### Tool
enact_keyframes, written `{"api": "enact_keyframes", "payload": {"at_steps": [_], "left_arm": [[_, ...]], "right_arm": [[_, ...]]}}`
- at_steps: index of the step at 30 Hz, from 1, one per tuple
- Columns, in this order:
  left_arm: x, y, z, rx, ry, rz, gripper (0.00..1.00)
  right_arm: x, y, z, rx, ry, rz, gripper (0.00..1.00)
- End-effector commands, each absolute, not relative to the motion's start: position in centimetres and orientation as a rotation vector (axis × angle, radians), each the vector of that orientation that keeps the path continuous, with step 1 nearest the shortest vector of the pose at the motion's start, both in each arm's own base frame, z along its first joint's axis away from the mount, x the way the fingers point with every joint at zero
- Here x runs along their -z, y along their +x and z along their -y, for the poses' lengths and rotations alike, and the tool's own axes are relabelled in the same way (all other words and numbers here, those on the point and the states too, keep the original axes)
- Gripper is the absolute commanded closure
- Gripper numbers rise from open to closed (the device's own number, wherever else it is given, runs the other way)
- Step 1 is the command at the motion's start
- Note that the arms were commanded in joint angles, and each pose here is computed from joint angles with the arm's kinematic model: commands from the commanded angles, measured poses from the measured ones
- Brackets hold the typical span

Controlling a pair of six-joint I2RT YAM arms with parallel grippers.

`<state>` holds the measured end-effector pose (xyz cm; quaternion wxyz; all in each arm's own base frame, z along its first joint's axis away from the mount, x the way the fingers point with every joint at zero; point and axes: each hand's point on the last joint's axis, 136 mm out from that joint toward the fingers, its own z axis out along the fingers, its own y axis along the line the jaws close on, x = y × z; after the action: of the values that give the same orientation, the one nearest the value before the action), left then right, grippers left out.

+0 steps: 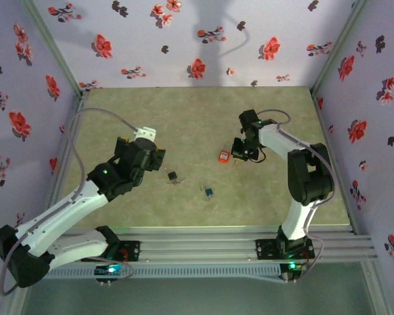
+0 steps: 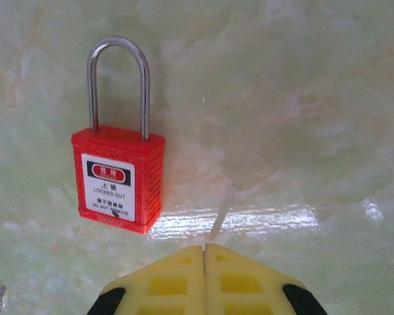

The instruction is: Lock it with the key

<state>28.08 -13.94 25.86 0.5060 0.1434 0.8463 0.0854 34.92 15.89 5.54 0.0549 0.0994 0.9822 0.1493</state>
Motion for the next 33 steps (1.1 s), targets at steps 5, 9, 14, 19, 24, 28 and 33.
{"api": "enact_keyframes", "payload": {"at_steps": [5, 9, 14, 19, 24, 28, 33], "left_arm": [[-26.6, 28.3, 13.7, -0.234, 0.337, -1.995, 0.0], [-26.5, 28.3, 13.8, -0.239, 0.341, -1.994, 0.0], [-26.6, 28.4, 13.8, -0.24, 0.344, -1.991, 0.0], [-26.5, 28.4, 13.8, -0.241, 0.345, -1.992, 0.0], [-26.5, 28.4, 13.8, -0.242, 0.347, -1.993, 0.0], [-26.5, 28.4, 13.8, -0.242, 0.346, -1.993, 0.0], [-26.3, 28.3, 13.9, -0.247, 0.356, -1.995, 0.0]], "right_arm": [[-5.0, 36.1, -16.9, -0.532, 0.272, -3.006, 1.0], [-4.6, 36.4, -17.2, -0.564, 0.28, -3.019, 1.0], [-3.8, 36.5, -16.7, -0.517, 0.289, -3.051, 1.0], [-3.3, 36.5, -16.6, -0.506, 0.289, -3.067, 1.0], [-3.2, 36.8, -16.4, -0.486, 0.285, -3.073, 1.0], [-2.8, 36.9, -16.1, -0.472, 0.294, -3.086, 1.0], [-2.5, 37.1, -16.0, -0.469, 0.292, -3.088, 0.99]]}}
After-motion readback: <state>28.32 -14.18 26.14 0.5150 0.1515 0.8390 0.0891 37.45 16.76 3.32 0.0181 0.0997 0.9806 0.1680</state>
